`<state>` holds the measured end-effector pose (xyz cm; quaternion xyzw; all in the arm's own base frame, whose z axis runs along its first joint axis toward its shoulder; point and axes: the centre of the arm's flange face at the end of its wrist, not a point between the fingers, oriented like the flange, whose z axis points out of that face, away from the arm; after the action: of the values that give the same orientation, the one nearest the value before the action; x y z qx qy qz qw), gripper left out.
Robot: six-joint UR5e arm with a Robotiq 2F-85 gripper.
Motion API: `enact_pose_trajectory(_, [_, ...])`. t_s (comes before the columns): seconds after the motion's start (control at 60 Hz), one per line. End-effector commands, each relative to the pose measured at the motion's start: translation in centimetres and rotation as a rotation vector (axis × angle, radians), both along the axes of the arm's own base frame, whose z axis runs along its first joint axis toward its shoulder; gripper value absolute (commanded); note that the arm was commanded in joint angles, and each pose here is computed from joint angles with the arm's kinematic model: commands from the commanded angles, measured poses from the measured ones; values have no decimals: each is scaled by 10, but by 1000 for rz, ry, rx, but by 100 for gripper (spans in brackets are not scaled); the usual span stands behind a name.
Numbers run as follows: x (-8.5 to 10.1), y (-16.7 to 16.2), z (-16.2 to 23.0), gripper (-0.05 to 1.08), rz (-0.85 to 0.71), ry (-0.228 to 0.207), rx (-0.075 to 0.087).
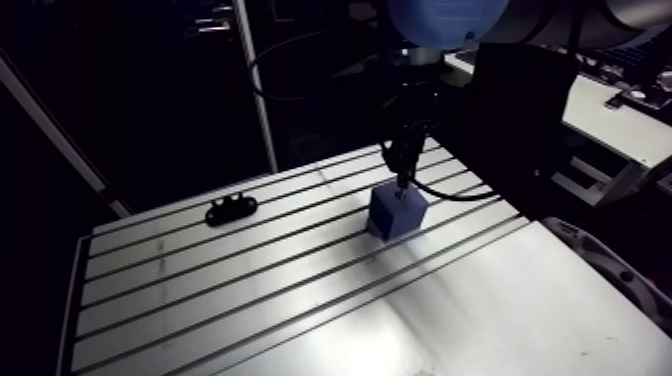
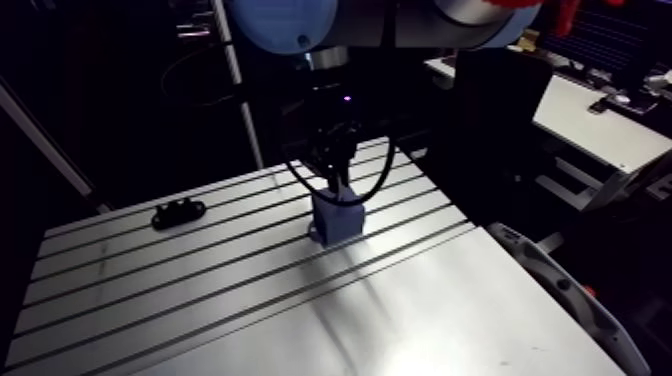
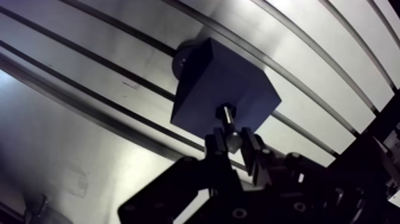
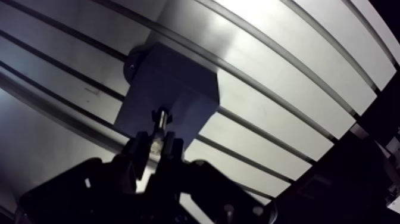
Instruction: Pick up the M10 bolt and insert it into the hex recess until seated.
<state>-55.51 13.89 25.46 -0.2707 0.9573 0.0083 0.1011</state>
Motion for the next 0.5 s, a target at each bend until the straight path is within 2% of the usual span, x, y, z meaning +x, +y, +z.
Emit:
enact_pose_trajectory(0.017, [1,0,-1,102,-1,-3,0])
enact_pose_trajectory(0.5, [1,0,-1,102,-3,-1,0])
